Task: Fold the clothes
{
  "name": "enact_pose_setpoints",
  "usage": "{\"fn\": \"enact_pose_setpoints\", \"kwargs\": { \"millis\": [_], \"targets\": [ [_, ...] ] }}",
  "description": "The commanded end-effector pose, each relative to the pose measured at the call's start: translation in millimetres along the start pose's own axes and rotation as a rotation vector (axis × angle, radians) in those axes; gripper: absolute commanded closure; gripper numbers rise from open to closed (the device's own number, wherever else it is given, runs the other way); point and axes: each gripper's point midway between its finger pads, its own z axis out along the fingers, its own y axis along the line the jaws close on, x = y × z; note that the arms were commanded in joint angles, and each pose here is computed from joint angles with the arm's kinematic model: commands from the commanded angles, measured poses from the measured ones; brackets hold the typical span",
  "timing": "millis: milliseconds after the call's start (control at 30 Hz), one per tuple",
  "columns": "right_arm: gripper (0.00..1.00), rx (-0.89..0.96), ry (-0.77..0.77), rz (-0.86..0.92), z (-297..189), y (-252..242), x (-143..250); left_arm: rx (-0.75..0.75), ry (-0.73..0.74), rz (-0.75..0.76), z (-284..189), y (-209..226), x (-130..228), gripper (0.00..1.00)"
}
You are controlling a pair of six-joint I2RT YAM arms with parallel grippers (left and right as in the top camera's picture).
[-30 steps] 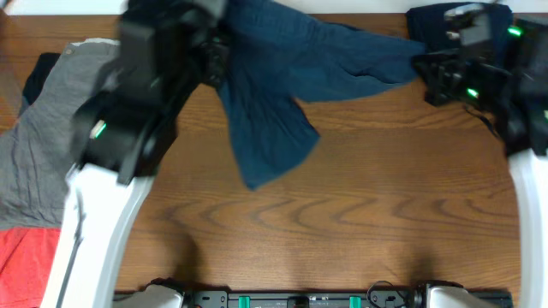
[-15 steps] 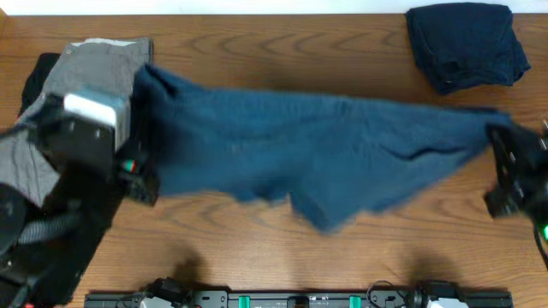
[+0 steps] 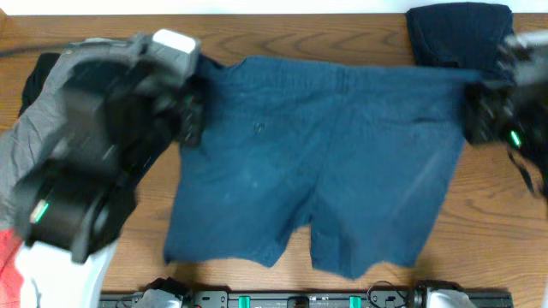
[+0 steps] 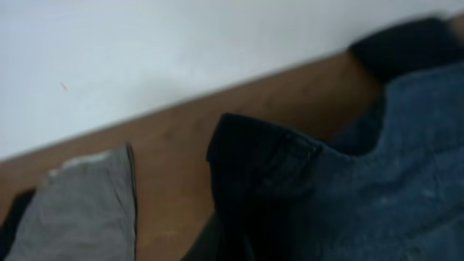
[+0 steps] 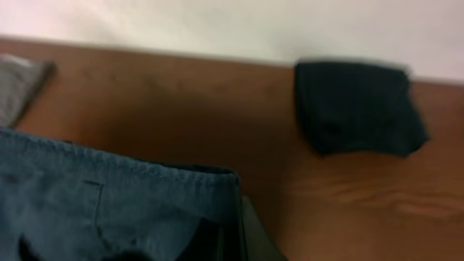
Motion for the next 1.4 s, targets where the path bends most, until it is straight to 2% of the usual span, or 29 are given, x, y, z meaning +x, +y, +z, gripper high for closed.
{"fn": "enact_pose_setpoints", "kwargs": {
  "millis": [0, 133, 233, 400, 567, 600, 633, 700, 733, 767, 800, 933, 1033, 1233, 1367],
  "targets": [
    [0.99, 0.000, 0.125, -0.008, 61, -14, 10, -0.063, 0.139, -0.005, 52, 12, 20, 0.94],
    [0.99, -0.036, 0.221, -0.013, 151, -17, 18, -0.073, 0.265, -0.011, 123, 17, 40, 0.94],
    [0.99, -0.051, 0.253, -0.009, 220, -19, 29, -0.090, 0.301, -0.024, 184, 27, 51, 0.94],
    [0.99, -0.057, 0.226, 0.019, 317, -25, 44, -0.126, 0.243, -0.044, 278, 48, 59, 0.94],
    [0.98, -0.080, 0.124, 0.020, 374, -16, 42, -0.159, 0.121, -0.066, 351, 65, 60, 0.94],
    [0.87, -0.088, 0.104, 0.015, 381, -13, 40, -0.165, 0.099, -0.069, 363, 68, 62, 0.94],
    [0.71, -0.096, 0.081, 0.009, 386, -9, 37, -0.169, 0.082, -0.071, 372, 70, 63, 0.87],
    [0.19, -0.105, 0.046, 0.001, 391, -2, 30, -0.175, 0.060, -0.074, 384, 73, 66, 0.45],
    [0.01, -0.110, 0.037, -0.003, 392, 1, 28, -0.177, 0.056, -0.076, 387, 74, 67, 0.25],
    [0.01, -0.115, 0.028, -0.001, 391, 5, 25, -0.179, 0.055, -0.077, 387, 76, 67, 0.09],
    [0.01, -0.119, 0.025, 0.008, 388, 8, 21, -0.182, 0.056, -0.079, 387, 78, 67, 0.02],
    [0.01, -0.230, 0.056, 0.026, 361, 31, 15, -0.197, 0.071, -0.092, 364, 91, 58, 0.02],
    [0.01, -0.300, 0.159, 0.053, 329, 47, 28, -0.200, 0.129, -0.098, 329, 96, 56, 0.02],
    [0.01, -0.286, 0.480, 0.100, 288, 67, 94, -0.184, 0.298, -0.100, 253, 89, 71, 0.02],
    [0.01, -0.243, 0.667, 0.079, 270, 85, 137, -0.177, 0.386, -0.112, 221, 85, 85, 0.02]
  ]
}}
